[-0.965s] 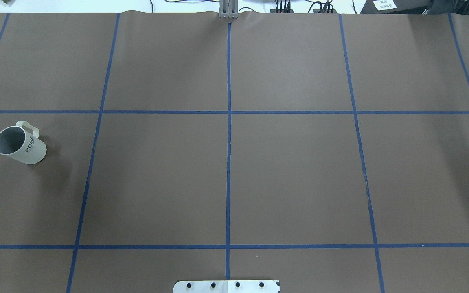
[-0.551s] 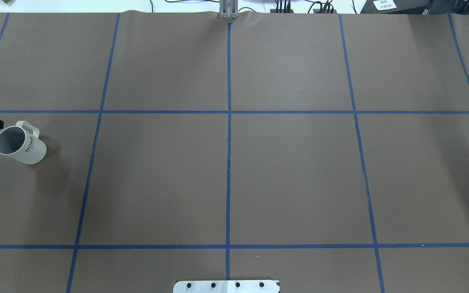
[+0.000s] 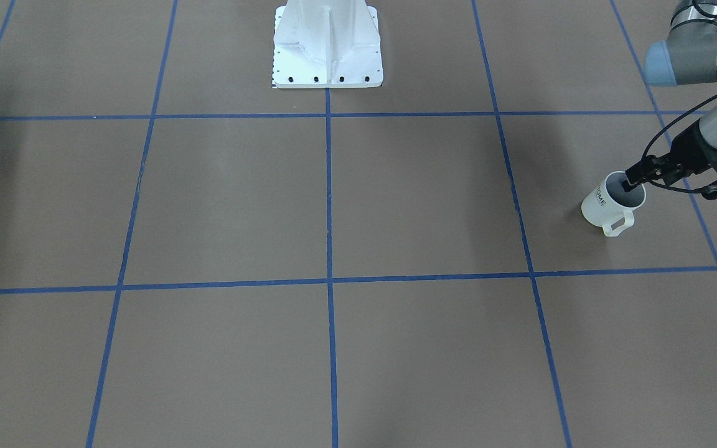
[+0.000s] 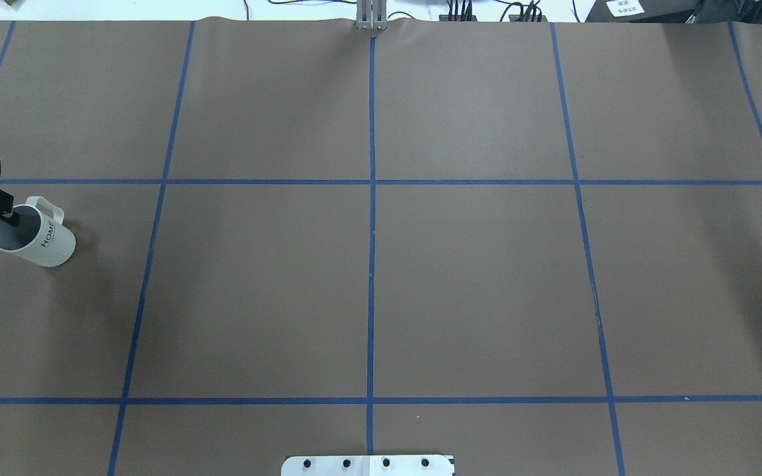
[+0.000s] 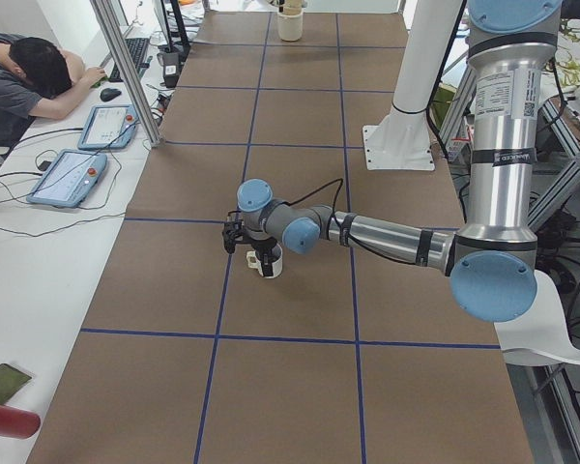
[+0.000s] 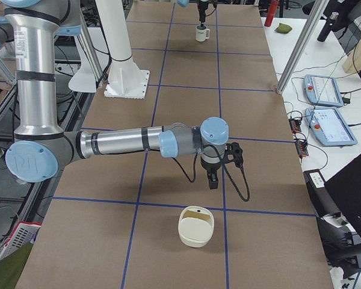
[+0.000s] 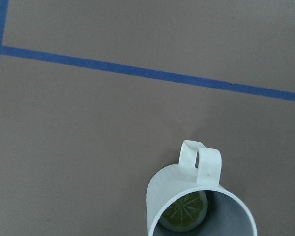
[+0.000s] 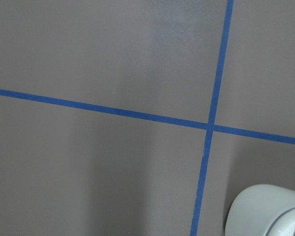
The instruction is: Left arm hands cup to right arm to dump lemon
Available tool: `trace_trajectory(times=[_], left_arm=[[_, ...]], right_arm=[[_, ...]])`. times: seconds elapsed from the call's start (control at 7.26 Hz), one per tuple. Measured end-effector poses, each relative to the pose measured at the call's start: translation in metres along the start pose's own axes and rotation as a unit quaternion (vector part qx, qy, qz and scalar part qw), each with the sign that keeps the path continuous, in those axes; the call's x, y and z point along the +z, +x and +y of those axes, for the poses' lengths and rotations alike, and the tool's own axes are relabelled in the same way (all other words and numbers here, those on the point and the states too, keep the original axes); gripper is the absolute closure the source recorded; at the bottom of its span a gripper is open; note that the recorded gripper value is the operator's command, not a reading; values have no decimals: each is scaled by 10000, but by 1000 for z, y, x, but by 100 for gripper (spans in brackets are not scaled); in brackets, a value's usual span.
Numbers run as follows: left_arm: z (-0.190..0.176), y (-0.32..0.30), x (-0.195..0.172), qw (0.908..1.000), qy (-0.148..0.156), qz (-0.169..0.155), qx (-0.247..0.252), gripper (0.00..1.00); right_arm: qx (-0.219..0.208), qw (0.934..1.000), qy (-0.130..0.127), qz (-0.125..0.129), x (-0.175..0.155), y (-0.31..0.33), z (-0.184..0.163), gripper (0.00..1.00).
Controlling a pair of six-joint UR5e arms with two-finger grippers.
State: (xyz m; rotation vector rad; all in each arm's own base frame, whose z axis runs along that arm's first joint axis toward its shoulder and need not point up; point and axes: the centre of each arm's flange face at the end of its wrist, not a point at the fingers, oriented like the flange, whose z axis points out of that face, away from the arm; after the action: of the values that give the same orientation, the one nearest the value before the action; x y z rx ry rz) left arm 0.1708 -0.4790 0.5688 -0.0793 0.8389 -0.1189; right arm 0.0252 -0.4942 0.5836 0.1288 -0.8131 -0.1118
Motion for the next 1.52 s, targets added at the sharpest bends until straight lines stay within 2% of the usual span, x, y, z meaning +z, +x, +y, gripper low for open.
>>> trace_trajectory(times=[0.14,0.28,0.41,0.55,0.69,1.24,1.52], left_arm=[[-3,-6,9,10000,1,-10,18,2],[-5,-10,16,10000,2,-11,27,19],[-6,-11,19,10000,2,-8,31,53],[-6,-10,19,10000,-2,8,36,81],[-6,-8,18,10000,-9,40,45,98],[0,13,3,9993,-101,322,142,100],[0,45,-22,9984,-250,502,4,100]], right_arm=[[9,10000,-11,-41,1,0,1,0],[10,10000,-14,-72,1,-1,1,0],[7,10000,-13,-88,1,-1,1,0],[2,10000,-11,-96,1,-1,1,0],[-2,9999,-8,-111,1,-2,1,0],[-13,9996,-3,-271,1,-6,1,0],[-156,9994,91,-308,-7,-18,-12,0]])
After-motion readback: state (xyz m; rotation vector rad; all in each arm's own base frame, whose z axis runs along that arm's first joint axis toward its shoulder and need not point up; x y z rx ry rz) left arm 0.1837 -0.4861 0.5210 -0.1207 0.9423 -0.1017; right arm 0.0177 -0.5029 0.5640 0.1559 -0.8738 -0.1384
